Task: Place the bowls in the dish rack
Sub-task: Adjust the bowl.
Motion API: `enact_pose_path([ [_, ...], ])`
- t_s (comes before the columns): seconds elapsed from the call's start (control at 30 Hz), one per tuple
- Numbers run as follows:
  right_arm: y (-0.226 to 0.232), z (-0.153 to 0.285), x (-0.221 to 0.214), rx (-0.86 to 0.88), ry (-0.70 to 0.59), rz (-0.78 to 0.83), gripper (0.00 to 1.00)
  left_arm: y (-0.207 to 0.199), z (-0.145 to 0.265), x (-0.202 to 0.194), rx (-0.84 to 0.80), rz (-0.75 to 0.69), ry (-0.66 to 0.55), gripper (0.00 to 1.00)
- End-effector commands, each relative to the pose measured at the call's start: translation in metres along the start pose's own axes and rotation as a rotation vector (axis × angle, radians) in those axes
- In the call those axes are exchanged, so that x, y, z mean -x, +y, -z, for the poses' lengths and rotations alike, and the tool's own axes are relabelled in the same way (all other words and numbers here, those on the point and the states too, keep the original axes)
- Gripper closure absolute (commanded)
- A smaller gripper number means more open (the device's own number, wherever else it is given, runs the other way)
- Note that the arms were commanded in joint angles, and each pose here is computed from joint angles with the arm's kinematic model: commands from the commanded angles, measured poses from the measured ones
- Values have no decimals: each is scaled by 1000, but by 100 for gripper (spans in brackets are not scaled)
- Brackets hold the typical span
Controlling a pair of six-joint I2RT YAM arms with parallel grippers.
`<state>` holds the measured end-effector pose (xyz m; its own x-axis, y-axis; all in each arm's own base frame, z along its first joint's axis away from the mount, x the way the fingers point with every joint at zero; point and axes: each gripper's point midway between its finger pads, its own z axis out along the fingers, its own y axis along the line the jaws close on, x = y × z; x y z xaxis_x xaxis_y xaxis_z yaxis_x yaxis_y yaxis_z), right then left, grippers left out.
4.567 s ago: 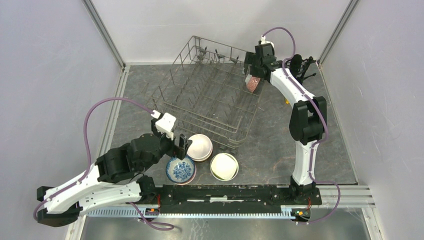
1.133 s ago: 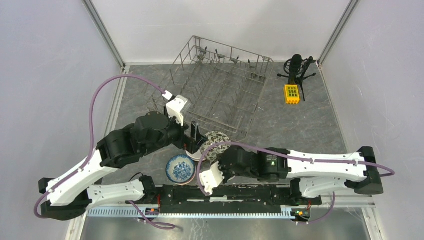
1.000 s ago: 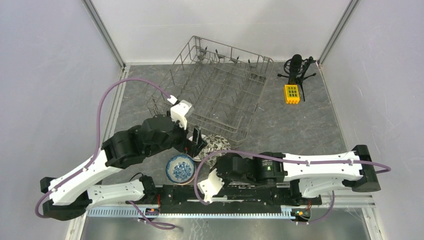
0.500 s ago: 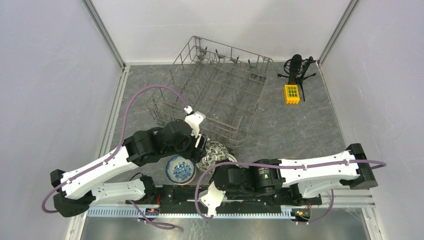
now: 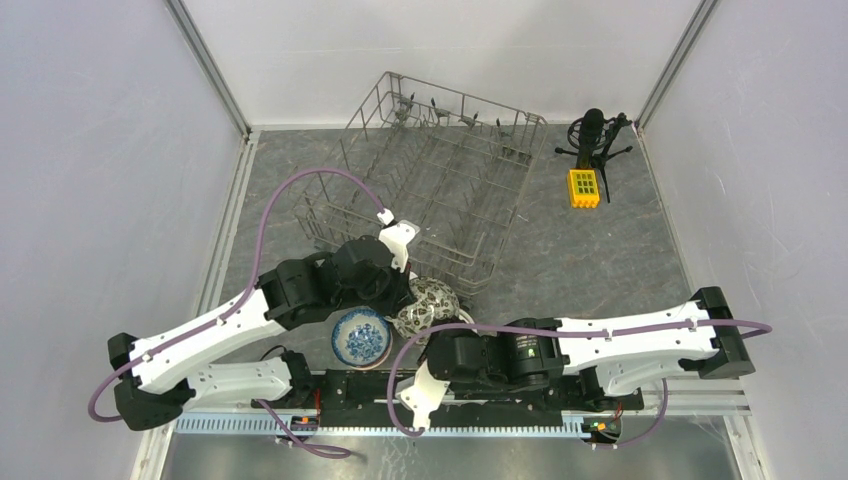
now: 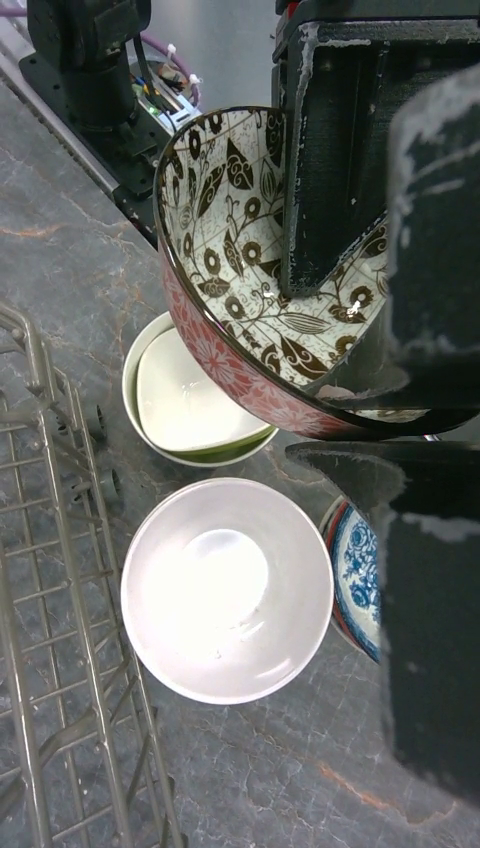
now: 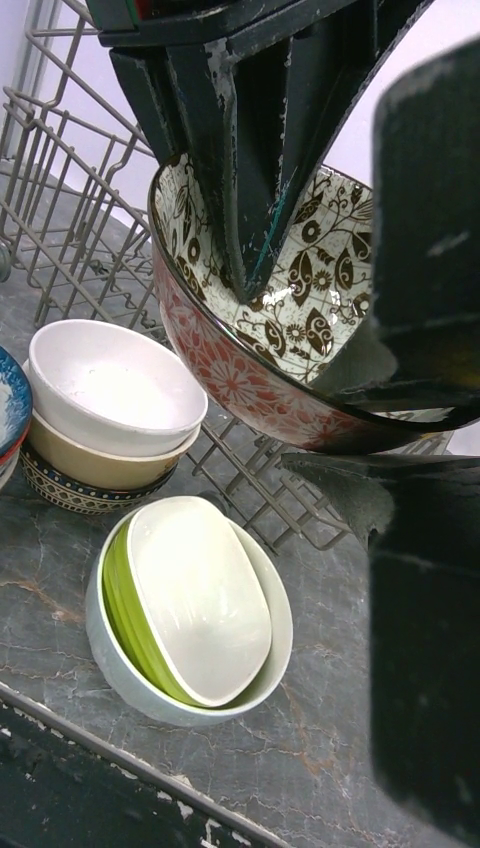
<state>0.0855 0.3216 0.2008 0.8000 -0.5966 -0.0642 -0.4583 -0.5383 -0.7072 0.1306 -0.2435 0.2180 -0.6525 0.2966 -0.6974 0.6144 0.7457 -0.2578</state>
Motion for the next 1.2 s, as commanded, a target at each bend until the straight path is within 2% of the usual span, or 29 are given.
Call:
enact_pose_path([
  [0.0, -27, 16, 4, -129, -44, -54, 87, 4, 0, -5, 8, -11, 7, 98],
  [0.1, -35, 25, 6, -193, -93, -96, 74, 7, 2, -2, 19, 0, -18, 98],
  [0.17, -41, 32, 6, -232, -129, -128, 61, 10, 3, 0, 31, 10, -37, 98],
  [0.33, -52, 52, 10, -306, -252, -208, 47, 24, 3, 2, 100, 38, -84, 98],
  [0.5, -82, 78, 1, -438, -346, -446, 35, 38, 5, 1, 167, 67, -122, 98],
  [0.57, -96, 85, -9, -497, -355, -593, 30, 44, 8, 2, 186, 82, -144, 98],
  [0.7, -114, 79, -24, -504, -333, -846, 30, 51, 16, 3, 207, 105, -192, 98],
  [0.83, -126, 61, -33, -444, -274, -1047, 35, 55, 25, 7, 208, 123, -238, 98],
  [0.93, -130, 49, -31, -364, -294, -1140, 36, 58, 31, 9, 213, 131, -266, 98],
  [1.17, -134, 34, -19, -235, -399, -1242, 39, 64, 39, 10, 231, 138, -299, 98],
])
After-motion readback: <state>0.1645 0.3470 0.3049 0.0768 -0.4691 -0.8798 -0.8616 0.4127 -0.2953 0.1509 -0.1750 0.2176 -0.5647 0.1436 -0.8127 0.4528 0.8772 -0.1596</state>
